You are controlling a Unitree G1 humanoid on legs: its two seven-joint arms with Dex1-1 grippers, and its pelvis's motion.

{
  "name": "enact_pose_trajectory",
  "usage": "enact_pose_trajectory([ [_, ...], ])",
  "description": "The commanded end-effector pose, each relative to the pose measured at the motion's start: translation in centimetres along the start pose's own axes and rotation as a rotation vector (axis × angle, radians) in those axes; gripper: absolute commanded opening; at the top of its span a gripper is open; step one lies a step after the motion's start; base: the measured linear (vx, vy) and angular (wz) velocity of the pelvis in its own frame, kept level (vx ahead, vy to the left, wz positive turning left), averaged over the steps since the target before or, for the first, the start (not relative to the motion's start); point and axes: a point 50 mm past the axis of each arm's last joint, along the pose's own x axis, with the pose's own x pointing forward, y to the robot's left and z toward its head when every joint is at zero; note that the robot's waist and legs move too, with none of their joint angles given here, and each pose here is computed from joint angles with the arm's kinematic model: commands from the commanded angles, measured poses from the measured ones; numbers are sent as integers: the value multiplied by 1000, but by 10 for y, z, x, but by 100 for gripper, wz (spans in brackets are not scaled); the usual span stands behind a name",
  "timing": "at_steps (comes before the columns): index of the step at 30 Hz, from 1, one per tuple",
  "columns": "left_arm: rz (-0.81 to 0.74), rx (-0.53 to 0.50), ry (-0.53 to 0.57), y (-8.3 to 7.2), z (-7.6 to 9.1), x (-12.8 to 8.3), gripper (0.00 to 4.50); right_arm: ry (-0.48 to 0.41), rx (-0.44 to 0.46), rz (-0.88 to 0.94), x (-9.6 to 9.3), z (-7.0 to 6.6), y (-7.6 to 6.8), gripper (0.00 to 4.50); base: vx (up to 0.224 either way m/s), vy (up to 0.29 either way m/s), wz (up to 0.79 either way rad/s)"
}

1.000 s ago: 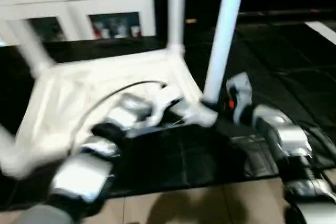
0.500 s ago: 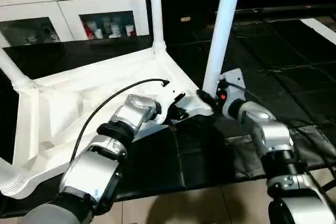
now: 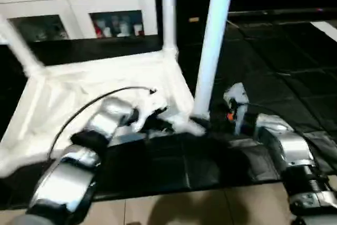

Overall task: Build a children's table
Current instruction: Rotate leg to tighten

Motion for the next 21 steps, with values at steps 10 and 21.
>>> enact_pose_trajectory([
  [10,-194,156,58,-10,3,-12,0,102,-8,265,-14,3,7,419,0,0,0],
  [21,-222,177,74,-10,4,-13,0,135,13,341,-10,1,10,320,0,0,0],
])
